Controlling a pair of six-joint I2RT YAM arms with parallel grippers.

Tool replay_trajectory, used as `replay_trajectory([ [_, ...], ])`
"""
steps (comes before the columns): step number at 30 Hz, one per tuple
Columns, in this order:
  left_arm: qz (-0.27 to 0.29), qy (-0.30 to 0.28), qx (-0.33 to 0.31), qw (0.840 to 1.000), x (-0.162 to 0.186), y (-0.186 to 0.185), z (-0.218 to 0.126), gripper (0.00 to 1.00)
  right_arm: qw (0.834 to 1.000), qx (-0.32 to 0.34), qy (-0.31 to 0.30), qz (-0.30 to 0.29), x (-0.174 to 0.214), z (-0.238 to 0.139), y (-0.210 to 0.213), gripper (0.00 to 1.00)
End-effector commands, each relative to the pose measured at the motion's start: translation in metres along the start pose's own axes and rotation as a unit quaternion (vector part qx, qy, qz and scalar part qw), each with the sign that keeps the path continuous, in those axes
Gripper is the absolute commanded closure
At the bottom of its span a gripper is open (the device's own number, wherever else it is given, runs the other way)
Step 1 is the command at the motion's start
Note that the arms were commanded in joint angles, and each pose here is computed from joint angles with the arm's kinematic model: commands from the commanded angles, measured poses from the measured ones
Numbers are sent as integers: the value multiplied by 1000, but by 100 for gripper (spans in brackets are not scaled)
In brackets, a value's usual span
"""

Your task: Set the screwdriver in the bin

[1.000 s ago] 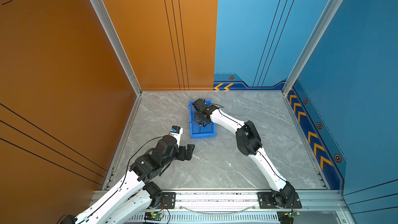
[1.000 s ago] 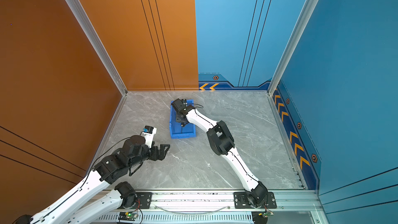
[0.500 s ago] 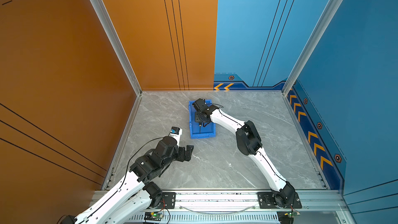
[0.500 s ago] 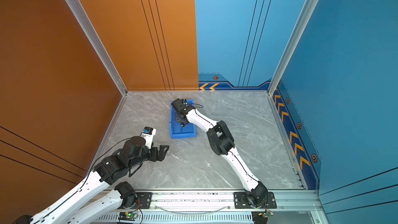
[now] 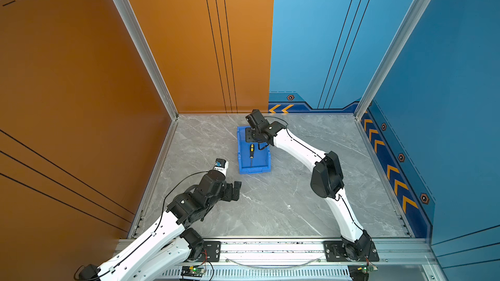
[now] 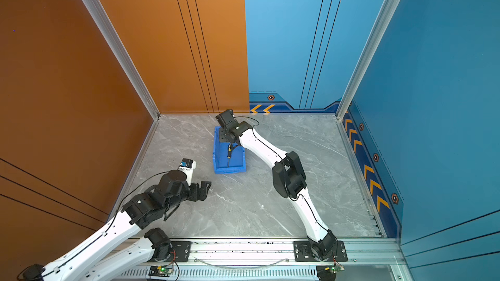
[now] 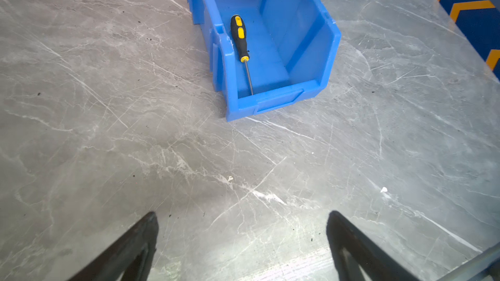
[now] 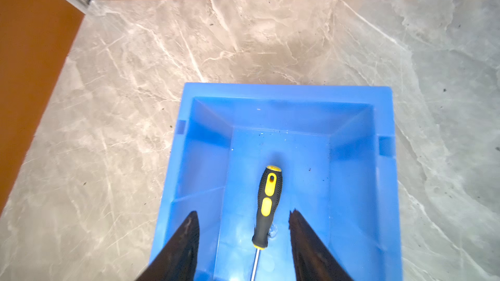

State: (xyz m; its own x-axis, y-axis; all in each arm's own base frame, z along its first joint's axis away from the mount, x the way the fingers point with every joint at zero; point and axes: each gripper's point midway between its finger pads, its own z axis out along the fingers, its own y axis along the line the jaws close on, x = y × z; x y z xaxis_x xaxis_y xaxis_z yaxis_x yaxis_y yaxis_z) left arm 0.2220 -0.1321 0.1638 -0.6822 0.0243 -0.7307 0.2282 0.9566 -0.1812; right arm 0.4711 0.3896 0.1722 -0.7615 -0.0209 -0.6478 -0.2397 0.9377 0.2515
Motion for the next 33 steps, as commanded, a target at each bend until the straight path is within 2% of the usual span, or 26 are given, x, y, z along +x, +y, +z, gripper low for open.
replay_trajectory([
  [1, 17, -6, -24, 1000, -6, 6, 2, 2, 999, -16, 3, -28, -2, -25, -1, 41],
  [6, 22, -12, -39, 999, -9, 9, 12, 2, 999, -26, 2, -43, 1, -50, -12, 37],
  [7, 20, -14, -42, 999, -10, 10, 13, 2, 999, -19, -8, -34, -9, -58, -27, 36],
  [13, 22, -10, -45, 999, -22, 15, 24, 2, 999, 14, -23, -28, -3, -84, -72, 29],
  [20, -5, -7, -70, 998, -54, 60, 42, 2, 995, 80, -52, -8, -3, -122, -140, 8],
  [24, -23, -6, -102, 995, -64, 88, 54, 2, 991, 116, -64, 9, 4, -148, -181, 1],
  [31, -45, 7, -187, 981, -69, 141, 81, 2, 979, 170, -113, 8, 21, -187, -233, 0],
  [33, -46, 0, -214, 976, -74, 155, 84, 2, 973, 193, -128, 24, 24, -198, -252, 0],
])
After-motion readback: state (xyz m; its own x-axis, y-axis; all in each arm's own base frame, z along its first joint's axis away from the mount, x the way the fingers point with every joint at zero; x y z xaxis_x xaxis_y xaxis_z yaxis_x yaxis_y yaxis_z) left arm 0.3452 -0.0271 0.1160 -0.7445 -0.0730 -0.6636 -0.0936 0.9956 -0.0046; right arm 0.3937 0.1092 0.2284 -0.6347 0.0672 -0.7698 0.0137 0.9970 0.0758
